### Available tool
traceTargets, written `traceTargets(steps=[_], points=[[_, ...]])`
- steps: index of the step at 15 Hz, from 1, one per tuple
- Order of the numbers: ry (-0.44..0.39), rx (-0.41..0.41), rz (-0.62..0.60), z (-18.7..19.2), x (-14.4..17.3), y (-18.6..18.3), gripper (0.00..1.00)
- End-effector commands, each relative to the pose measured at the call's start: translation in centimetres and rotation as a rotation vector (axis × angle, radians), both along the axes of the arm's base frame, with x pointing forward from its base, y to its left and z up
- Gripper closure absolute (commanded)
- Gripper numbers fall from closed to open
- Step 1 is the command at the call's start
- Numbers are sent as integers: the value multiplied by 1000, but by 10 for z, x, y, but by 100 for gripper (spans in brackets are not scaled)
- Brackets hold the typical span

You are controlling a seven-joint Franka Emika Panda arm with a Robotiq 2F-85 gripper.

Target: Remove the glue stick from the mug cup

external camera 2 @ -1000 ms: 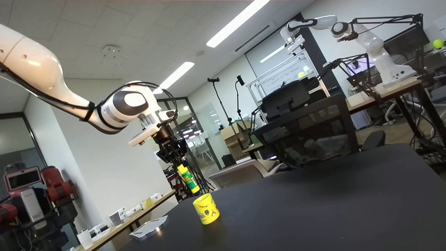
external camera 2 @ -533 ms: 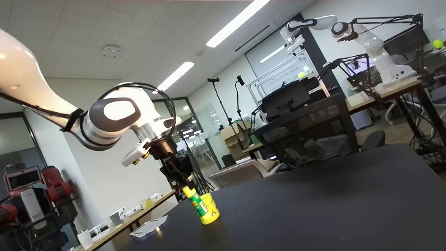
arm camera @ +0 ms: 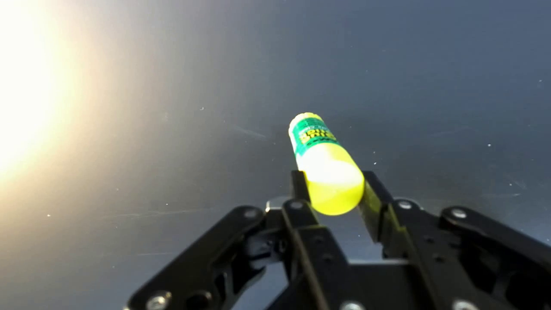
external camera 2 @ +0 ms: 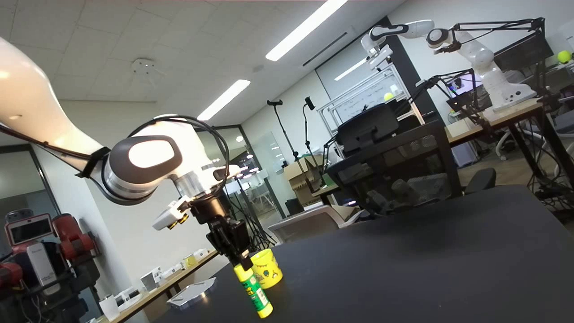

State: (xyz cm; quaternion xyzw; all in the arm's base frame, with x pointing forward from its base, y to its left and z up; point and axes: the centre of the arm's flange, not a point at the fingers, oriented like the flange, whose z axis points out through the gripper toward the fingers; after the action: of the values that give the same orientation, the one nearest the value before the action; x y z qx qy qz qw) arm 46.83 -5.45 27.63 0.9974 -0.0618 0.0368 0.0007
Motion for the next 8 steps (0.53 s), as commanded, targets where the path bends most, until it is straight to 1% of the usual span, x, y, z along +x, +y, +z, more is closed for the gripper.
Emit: traceTargets(steps=[1,6,8], points=[[16,-14,-26,-12,0,-4,92],[40,7,-25,-33,3,-14,92],[37,5,-31,-38,1,-17,92]])
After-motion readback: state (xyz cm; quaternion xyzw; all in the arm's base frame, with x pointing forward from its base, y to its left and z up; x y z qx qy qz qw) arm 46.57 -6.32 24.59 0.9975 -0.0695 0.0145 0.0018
